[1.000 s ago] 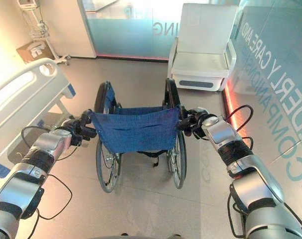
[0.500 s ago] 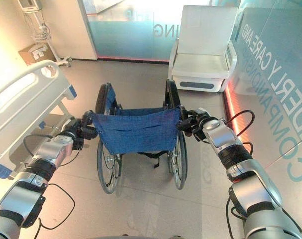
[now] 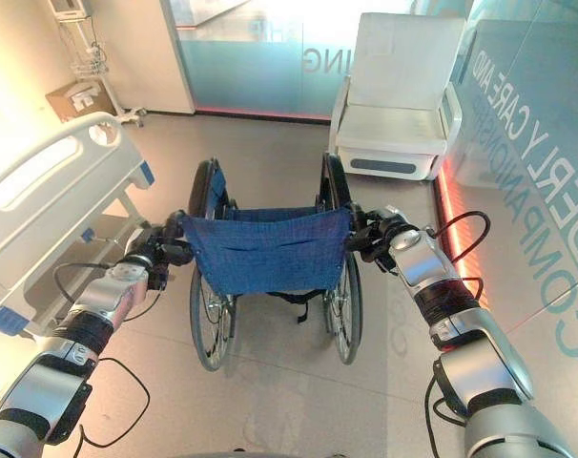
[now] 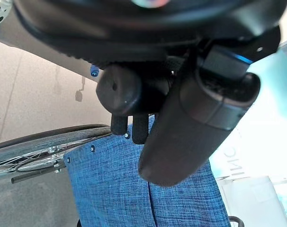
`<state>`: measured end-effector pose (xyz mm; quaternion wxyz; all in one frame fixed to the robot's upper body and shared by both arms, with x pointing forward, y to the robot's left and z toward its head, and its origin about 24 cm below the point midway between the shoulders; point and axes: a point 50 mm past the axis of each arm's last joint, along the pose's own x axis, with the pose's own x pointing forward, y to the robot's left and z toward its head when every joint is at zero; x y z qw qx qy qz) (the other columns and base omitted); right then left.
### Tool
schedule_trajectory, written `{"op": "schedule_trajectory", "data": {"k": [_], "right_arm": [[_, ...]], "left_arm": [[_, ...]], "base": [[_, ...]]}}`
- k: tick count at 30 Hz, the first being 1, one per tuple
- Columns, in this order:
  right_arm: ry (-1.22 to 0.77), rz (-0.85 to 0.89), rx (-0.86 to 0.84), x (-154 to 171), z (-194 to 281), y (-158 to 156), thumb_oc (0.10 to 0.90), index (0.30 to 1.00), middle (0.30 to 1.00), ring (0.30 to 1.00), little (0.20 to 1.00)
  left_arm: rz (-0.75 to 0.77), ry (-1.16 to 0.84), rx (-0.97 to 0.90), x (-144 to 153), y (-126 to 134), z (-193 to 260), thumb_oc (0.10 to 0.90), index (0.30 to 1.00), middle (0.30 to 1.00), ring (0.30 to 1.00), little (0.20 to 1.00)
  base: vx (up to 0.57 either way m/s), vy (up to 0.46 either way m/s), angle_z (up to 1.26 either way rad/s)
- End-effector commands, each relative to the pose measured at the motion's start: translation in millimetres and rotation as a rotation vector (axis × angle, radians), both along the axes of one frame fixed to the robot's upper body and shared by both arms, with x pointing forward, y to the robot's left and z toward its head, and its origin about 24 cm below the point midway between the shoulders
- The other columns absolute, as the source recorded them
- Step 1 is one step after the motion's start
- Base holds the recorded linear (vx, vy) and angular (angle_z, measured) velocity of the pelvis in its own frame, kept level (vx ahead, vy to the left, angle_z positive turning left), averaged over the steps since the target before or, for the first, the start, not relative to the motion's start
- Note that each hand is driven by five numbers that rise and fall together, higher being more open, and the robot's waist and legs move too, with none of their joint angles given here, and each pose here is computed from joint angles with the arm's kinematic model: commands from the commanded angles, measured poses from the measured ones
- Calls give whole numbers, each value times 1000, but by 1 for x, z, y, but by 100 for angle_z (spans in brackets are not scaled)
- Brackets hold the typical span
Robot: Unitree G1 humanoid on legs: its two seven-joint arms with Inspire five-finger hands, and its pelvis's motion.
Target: Push the wheelchair next to the bed
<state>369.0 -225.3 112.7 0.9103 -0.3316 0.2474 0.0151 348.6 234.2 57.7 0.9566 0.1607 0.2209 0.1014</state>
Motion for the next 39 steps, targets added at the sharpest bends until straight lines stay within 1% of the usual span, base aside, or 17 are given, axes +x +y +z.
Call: {"op": "schedule_trajectory", "data": {"k": [1,8,14,18,23,25,29,35,39], "right_arm": [[49,22,-176,1,-3,-9,400,300,300,300,300],[16,7,-156,1,-1,-10,400,300,300,300,300],[-101,0,-167,1,8,-15,400,300,300,300,300],[-154,-21,-156,-3,0,-16,400,300,300,300,300],[-228,-40,-156,0,13,-24,400,300,300,300,300],[-241,0,-138,1,16,-20,400,300,300,300,300],[-252,57,-129,-3,12,-17,400,300,300,300,300],[-270,44,-150,-10,9,-35,400,300,300,300,300],[-275,32,-145,-5,9,-31,400,300,300,300,300]], "left_arm": [[-127,-83,117,7,-7,19,400,300,300,300,300],[-135,-112,129,9,-3,26,400,300,300,300,300],[-117,-177,114,6,-1,32,400,300,300,300,300],[-89,-210,77,1,-6,27,400,300,300,300,300],[-91,-213,59,2,-6,26,400,300,300,300,300],[-67,-188,55,-3,1,19,400,300,300,300,300],[-35,-153,47,-15,2,4,400,300,300,300,300],[-57,-151,23,-19,-8,-7,400,300,300,300,300],[-65,-172,38,-18,-7,-4,400,300,300,300,300]], "base": [[63,116,0],[67,124,-2],[142,48,-10],[347,-251,-10],[287,-382,32],[441,-482,49],[316,-338,32],[265,-217,29],[277,-115,7]]}}
